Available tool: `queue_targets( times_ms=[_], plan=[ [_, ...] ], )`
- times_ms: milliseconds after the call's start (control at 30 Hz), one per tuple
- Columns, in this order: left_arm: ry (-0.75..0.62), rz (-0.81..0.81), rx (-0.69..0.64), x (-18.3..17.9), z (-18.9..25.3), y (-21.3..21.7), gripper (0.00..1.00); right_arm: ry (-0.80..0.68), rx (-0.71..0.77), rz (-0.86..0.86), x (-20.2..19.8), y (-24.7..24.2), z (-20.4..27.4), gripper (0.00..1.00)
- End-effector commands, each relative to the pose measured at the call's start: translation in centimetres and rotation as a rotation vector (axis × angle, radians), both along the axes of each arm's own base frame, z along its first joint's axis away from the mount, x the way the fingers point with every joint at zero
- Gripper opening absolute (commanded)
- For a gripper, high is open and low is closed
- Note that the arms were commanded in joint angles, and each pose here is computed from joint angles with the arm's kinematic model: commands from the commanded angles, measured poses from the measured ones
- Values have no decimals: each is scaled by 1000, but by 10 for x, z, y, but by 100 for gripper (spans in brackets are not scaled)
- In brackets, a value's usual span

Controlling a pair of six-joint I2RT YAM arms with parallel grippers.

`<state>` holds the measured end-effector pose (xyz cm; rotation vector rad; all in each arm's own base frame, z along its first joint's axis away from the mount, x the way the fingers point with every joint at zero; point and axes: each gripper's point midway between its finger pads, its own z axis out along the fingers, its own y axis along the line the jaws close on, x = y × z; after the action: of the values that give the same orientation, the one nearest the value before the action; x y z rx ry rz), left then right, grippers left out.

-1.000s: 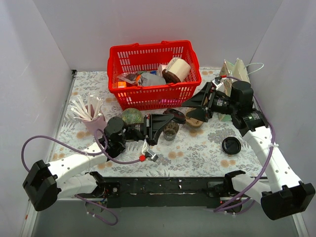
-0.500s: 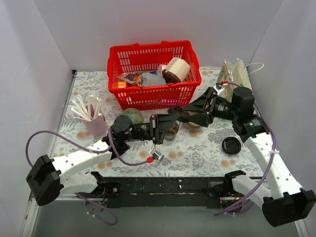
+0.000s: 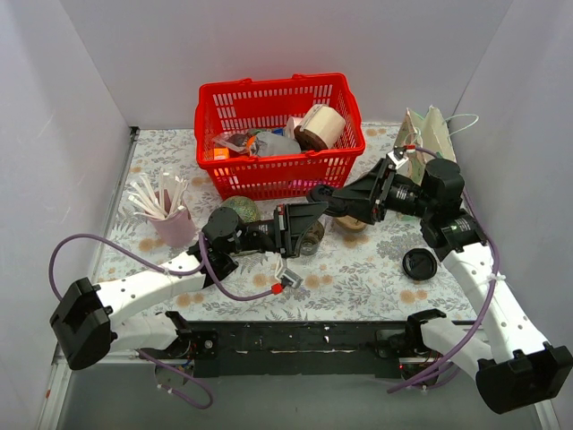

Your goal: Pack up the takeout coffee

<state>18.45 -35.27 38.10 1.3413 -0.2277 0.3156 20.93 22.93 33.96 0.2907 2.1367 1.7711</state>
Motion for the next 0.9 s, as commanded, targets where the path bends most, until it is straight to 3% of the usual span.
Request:
queue_targets(
  times_ms=[0,267,600,633,700,733,800,867],
  plan=[
    [-58,17,-48,0,16,-1,0,-105,63,-5,-6,0,30,66],
    [-70,21,-70,1,17,-2,0,-131,94,-4,-8,0,41,58],
    [-34,20,-49,-3,5,3,0,-158,129,-75,-1,-4,47,29],
    [-22,22,-36,-3,2,3,4,-164,133,-82,-2,-5,49,24],
    [-4,28,-25,-1,-3,3,7,-174,139,-90,-2,-6,52,22],
    [14,23,-19,-2,-5,3,17,-175,140,-94,-2,-6,53,22],
    [40,16,-12,-3,-8,3,21,-186,146,-98,-3,-7,56,22],
    [72,11,-3,-3,-13,2,46,-185,156,-99,-4,-7,57,20]
  ],
)
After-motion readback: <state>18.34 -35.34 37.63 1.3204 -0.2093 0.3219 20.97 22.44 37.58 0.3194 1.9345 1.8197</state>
